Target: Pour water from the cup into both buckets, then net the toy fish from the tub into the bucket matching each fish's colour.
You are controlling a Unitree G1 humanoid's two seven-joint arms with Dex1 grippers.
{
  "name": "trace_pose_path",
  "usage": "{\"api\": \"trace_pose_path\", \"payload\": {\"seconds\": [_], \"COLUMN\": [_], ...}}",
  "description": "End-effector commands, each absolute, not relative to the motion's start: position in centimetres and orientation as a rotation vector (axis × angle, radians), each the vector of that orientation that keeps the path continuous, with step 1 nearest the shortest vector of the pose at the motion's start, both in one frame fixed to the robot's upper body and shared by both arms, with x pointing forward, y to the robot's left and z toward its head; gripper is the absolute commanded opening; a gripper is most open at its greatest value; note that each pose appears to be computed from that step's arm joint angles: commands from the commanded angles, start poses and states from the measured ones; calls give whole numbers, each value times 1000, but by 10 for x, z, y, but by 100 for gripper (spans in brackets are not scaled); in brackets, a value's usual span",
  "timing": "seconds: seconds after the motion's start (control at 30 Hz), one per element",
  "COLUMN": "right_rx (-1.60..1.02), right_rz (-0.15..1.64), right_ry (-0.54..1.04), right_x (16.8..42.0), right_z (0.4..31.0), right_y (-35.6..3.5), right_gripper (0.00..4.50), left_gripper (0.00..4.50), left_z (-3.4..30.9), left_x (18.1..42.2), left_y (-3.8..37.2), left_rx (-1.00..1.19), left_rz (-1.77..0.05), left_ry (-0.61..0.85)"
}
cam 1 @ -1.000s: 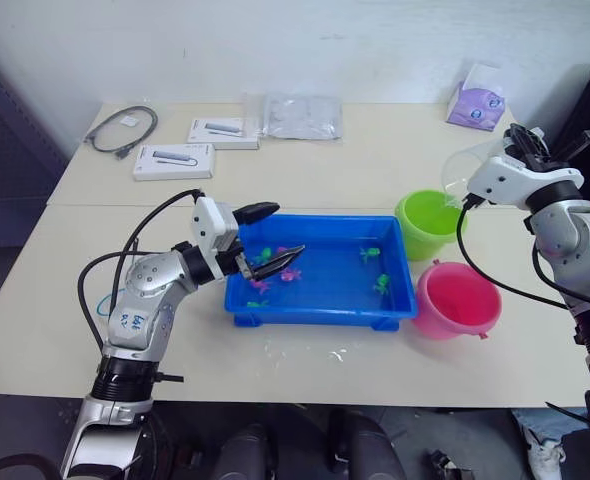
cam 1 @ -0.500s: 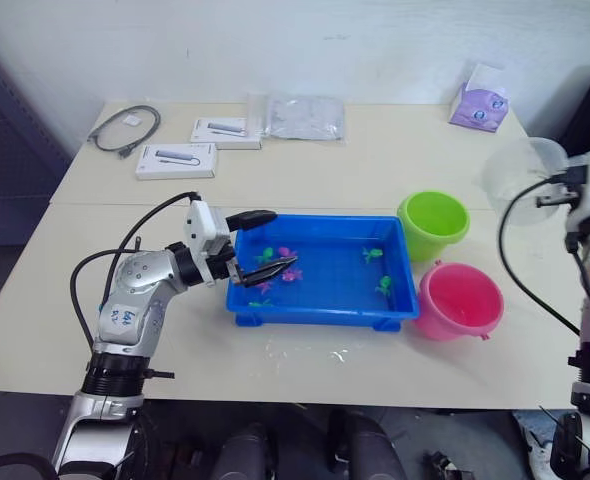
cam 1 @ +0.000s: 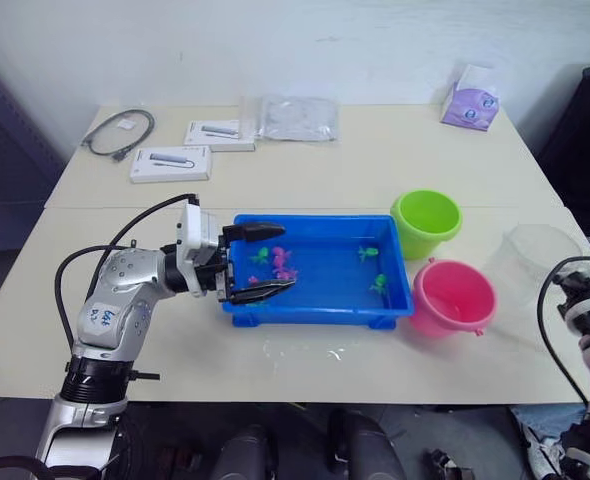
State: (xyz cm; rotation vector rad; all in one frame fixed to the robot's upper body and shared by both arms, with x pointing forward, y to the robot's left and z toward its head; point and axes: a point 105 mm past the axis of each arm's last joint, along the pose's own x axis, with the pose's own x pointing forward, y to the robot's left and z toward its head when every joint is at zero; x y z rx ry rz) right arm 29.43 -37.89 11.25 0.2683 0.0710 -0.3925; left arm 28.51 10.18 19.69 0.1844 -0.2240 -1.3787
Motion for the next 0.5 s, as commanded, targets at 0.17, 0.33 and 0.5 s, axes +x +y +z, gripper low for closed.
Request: {"api": "trace_pose_path", "payload": {"seconds": [0.17, 0.33, 0.5], "right_rx": [296, 214, 178], "right_rz": [-431, -372, -361], "right_ry": [-29, -15, 59], "right_x": [306, 304, 273], "right_z": [113, 110, 103], "right_y": [-384, -376, -376], "right_gripper": [10, 207, 446], "left_gripper": [450, 450, 450], "left_z": [205, 202, 193], "left_x": [281, 282, 281], "left_y": [99, 105, 121], "left_rx": [218, 236, 265], "left_rz": [-1369, -1331, -1261], "left_ry": [-257, -242, -206]}}
